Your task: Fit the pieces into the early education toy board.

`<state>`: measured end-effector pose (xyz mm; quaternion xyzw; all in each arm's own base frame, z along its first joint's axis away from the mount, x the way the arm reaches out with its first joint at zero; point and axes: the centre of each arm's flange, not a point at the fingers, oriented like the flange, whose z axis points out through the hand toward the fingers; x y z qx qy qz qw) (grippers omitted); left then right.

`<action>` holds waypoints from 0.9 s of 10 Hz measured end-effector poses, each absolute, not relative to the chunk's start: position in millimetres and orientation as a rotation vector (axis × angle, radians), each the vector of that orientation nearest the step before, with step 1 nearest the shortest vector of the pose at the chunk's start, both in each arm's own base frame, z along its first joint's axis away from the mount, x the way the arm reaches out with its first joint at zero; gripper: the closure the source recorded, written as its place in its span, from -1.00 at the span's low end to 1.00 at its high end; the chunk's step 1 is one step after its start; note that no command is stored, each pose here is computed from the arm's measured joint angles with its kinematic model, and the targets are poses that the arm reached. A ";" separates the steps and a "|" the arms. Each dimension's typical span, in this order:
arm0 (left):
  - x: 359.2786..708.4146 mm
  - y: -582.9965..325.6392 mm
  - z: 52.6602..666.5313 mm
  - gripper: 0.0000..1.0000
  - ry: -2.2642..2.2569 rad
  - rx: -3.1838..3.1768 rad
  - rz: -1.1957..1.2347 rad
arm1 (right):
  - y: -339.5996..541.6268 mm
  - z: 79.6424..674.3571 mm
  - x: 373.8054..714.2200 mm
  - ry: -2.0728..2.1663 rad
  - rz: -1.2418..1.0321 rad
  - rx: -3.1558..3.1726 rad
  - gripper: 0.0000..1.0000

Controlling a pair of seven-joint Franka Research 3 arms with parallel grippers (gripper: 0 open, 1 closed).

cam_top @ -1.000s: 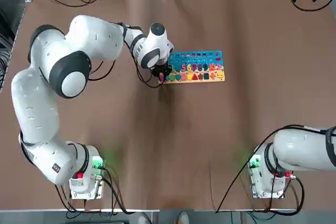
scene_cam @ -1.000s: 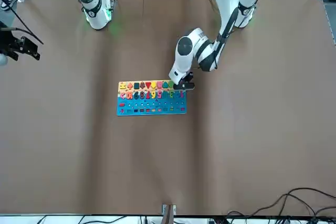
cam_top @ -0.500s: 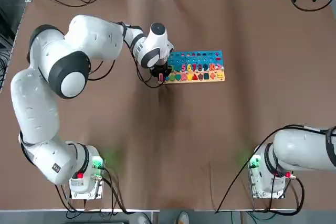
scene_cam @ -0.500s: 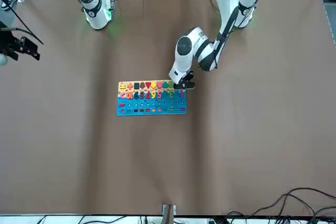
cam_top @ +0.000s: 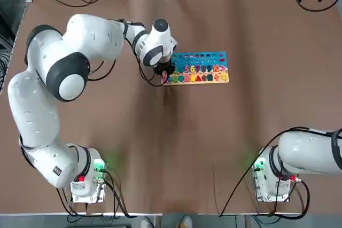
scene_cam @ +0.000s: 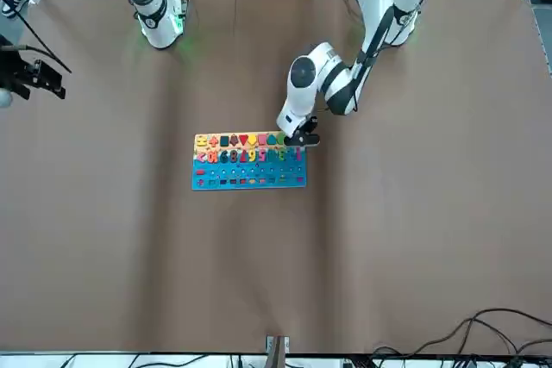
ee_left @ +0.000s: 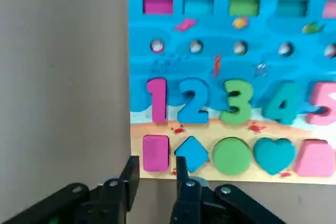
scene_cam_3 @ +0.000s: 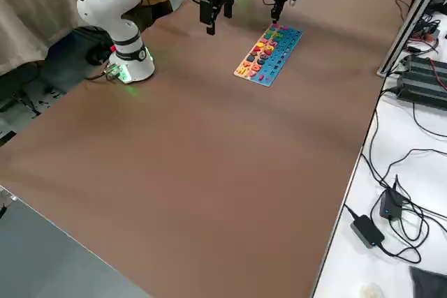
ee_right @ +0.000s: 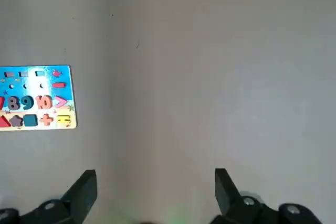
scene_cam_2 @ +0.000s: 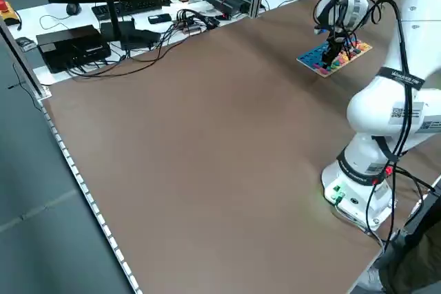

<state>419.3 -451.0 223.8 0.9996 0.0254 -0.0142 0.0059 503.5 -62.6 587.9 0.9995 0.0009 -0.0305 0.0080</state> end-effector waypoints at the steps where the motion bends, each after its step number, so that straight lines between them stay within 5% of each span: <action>1: 427.5 -446.7 244.9 0.01 0.087 3.129 -0.021 | -62.6 587.9 503.5 0.003 -0.095 3.124 -0.98; 9: 594.2 -233.7 463.4 -0.95 0.225 3.123 0.185 | -63.2 586.5 504.0 0.001 -0.100 3.125 -0.98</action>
